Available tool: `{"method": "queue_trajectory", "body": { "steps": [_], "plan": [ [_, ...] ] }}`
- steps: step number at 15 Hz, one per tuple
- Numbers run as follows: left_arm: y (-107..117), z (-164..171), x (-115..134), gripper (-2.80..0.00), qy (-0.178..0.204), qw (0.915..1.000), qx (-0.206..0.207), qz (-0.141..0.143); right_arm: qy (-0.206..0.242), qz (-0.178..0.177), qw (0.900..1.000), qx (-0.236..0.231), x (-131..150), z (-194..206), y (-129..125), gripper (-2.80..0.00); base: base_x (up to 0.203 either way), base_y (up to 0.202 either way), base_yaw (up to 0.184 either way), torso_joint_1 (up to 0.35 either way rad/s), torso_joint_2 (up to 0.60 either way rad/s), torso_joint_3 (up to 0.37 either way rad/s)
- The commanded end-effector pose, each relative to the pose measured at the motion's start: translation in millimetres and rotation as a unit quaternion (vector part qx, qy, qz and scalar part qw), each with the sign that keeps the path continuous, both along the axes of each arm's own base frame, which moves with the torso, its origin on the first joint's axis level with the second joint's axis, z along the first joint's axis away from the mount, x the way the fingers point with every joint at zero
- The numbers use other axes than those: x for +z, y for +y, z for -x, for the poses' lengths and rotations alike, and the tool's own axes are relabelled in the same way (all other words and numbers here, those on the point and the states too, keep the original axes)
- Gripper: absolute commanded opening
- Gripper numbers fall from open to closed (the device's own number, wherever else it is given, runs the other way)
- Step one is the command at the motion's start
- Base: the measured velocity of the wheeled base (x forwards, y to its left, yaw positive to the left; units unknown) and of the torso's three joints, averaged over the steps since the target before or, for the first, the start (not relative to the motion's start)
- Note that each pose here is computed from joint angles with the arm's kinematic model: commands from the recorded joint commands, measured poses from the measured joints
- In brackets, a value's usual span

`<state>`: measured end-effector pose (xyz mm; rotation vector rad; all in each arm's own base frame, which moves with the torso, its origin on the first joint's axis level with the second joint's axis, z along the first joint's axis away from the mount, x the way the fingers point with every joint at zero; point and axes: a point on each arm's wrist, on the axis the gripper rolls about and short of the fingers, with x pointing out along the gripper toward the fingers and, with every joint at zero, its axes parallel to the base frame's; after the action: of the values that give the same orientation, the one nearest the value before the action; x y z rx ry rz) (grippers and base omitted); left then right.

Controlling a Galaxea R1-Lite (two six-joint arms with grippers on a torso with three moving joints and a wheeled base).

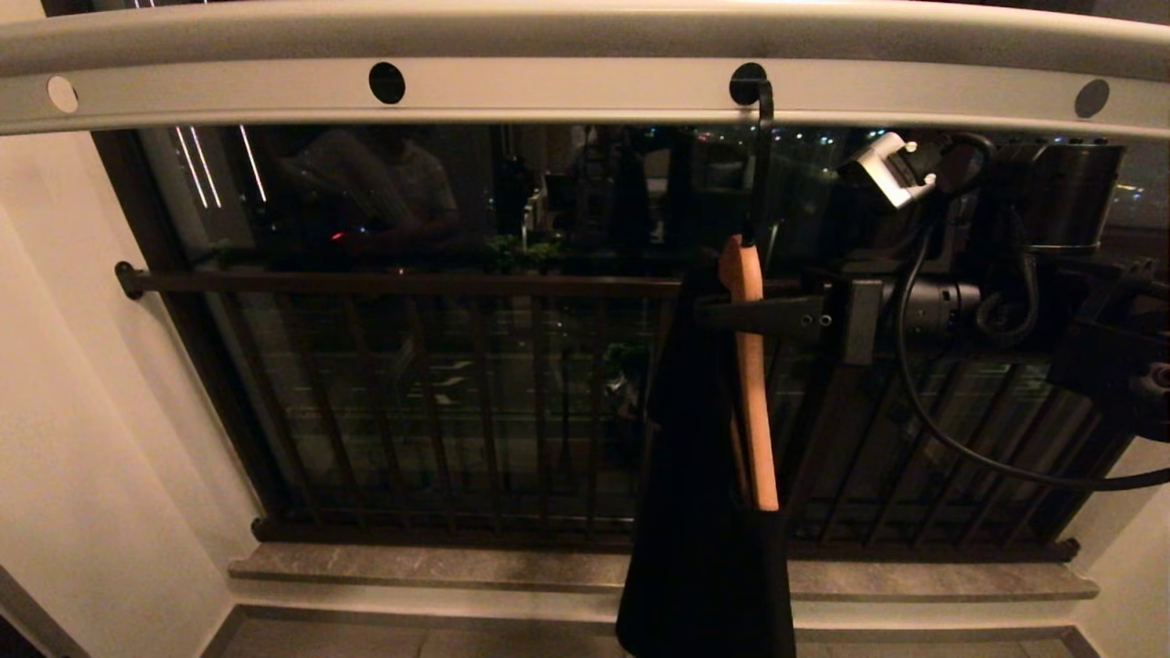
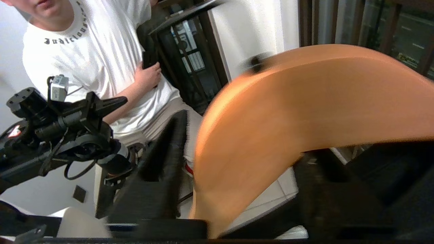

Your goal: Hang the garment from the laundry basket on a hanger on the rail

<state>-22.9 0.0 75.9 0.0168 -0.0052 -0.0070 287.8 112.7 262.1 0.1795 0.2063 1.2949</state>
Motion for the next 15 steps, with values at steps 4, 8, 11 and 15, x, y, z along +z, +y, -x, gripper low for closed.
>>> {"method": "queue_trajectory", "body": {
  "steps": [4, 8, 11, 15],
  "plan": [
    [0.0, -0.2, -0.4, -2.8, 0.001, 1.0, 0.0, 0.0, -0.002, -0.001, 1.0, 0.001, 0.9, 0.5, -1.3, 0.0, 0.0, 0.0, 0.0, 0.0, 0.0, 0.0],
    [0.0, -0.2, -0.4, -2.8, 0.001, 1.0, 0.0, 0.0, -0.021, -0.007, 1.0, 0.002, 12.2, 17.0, -7.0, 0.0, 0.0, 0.0, 0.0, 0.0, 0.0, 0.0],
    [0.0, -0.2, -0.4, -2.8, 0.001, 1.0, 0.0, 0.0, -0.049, -0.014, 0.999, 0.001, 26.9, 36.1, -13.2, 0.0, 0.0, 0.0, 0.0, 0.0, 0.0, 0.0],
    [0.0, -0.2, -0.4, -2.8, 0.001, 1.0, 0.0, 0.0, -0.052, -0.012, 0.998, -0.026, 26.5, 55.9, -25.3, 0.0, 0.0, 0.0, 0.0, 0.0, 0.0, 0.0]
  ]
}}
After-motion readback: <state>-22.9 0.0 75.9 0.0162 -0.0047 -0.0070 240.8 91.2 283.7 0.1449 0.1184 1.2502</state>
